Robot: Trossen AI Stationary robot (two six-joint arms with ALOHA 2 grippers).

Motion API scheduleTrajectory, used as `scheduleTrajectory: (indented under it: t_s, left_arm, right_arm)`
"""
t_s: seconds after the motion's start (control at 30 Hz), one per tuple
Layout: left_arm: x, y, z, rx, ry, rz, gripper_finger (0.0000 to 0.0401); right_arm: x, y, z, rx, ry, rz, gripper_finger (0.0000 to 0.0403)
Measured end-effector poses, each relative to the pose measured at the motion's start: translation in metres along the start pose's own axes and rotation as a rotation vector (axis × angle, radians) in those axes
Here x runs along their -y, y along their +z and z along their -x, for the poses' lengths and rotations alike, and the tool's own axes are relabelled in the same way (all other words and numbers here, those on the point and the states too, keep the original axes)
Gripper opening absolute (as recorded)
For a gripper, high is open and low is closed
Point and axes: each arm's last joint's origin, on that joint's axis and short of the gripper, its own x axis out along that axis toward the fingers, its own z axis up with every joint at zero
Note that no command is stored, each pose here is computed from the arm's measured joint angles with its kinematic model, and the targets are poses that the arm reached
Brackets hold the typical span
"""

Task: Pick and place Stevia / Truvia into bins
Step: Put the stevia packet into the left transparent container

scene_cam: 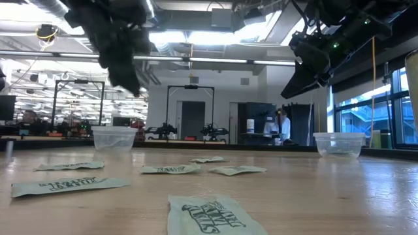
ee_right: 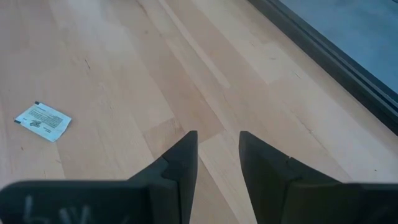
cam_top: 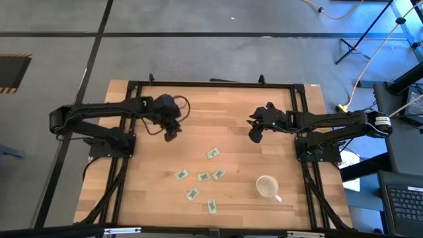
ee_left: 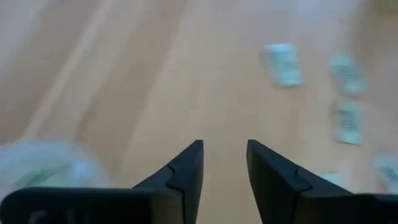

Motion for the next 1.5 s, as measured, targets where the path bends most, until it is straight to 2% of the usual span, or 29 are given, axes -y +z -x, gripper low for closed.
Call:
scheduleTrajectory:
  t_s: [0.27,0.4,0.7,1.2,1.5]
  left_arm:
    - [0.058,-0.007,-0.009,0.029,-0.174,-0.422,0.0103]
    - [0.080,-0.013,-0.016,0.029,-0.190,-0.525,0.0108]
    - [0.106,-0.029,-0.044,-0.064,-0.191,-0.601,0.0111]
    - [0.116,-0.054,-0.101,-0.270,-0.203,-0.622,0.0102]
    - [0.119,-0.056,-0.112,-0.253,-0.188,-0.647,0.0093]
  right_arm:
    - [0.000,0.000,0.000,-0.001,0.000,-0.004,0.0121]
    - [0.000,0.000,0.000,-0.001,0.000,-0.005,0.0121]
    - [0.000,0.000,0.000,0.001,0.000,-0.007,0.0121]
    - [0.000,0.000,0.000,0.000,0.000,-0.030,0.0121]
    - [0.000,0.000,0.000,-0.001,0.000,-0.029,0.0121]
